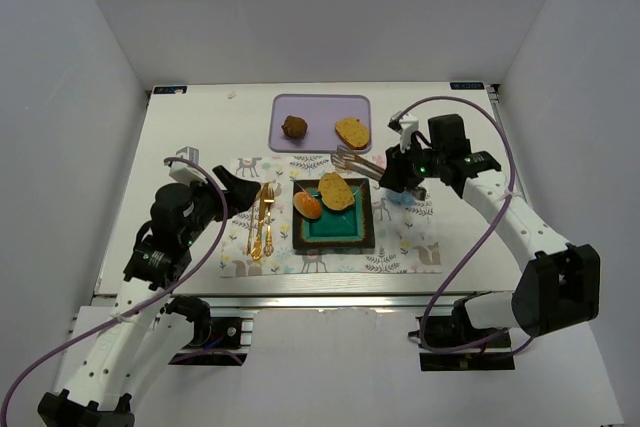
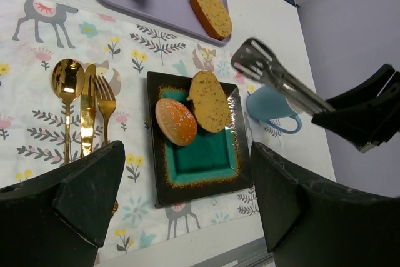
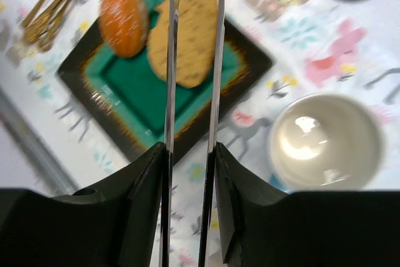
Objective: Place the bread
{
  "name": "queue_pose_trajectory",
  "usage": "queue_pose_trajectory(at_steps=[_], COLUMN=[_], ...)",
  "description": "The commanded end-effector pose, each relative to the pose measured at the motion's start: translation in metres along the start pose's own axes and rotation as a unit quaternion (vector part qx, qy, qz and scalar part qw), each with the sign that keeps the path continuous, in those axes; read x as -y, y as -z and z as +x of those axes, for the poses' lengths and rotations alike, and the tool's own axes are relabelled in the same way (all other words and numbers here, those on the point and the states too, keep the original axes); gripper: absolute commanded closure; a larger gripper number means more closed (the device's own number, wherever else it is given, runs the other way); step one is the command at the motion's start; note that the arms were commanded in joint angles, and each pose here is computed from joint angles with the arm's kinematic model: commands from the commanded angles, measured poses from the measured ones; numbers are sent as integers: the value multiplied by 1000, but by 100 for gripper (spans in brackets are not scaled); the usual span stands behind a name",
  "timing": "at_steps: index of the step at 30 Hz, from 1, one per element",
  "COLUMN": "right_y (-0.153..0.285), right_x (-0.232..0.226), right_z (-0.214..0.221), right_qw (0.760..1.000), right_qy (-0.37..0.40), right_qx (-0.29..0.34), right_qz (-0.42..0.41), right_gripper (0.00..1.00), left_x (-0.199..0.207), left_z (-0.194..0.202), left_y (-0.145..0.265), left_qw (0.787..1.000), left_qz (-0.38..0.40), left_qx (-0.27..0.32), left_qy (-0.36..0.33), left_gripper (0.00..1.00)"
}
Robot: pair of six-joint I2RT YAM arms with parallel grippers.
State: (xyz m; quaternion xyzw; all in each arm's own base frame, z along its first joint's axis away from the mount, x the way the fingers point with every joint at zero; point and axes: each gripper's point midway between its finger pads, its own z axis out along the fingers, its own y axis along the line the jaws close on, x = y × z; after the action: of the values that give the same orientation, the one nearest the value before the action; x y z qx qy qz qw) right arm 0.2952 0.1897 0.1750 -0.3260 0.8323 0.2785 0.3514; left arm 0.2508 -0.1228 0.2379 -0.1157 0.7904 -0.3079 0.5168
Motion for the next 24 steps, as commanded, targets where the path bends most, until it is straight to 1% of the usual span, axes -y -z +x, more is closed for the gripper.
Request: queue_pose_trajectory(at_steps=[1, 3, 4, 5, 8, 12, 24], right_y=[0, -13, -12, -22, -36, -51, -77], right_x=[35, 58, 65, 78, 99, 110, 110], right_z=[-59, -61, -75, -71, -79, -84, -66], right_qw=[994, 991, 989, 988, 984, 984, 987], right_qy=[39, 46, 57, 57, 74, 79, 71], right_qx=[62, 48, 55, 40, 29, 13, -21], right_qz=[78, 113, 123, 139, 160, 159, 140], right_gripper=[59, 58, 58, 58, 58, 58, 58], left_x=[0, 0, 0, 0, -1, -3, -7], left_z=[0, 0, 0, 0, 0, 0, 5], left_y=[-1, -2, -3, -3, -3, -2, -5], left_qw=[1000, 1000, 1000, 1000, 1000, 1000, 1000], left_qz=[0, 1, 0, 0, -1, -4, -8], left_qx=[0, 1, 0, 0, 1, 3, -3], left_qy=[-2, -3, -4, -4, -4, -3, -4], left_gripper=[10, 10, 10, 10, 10, 9, 9])
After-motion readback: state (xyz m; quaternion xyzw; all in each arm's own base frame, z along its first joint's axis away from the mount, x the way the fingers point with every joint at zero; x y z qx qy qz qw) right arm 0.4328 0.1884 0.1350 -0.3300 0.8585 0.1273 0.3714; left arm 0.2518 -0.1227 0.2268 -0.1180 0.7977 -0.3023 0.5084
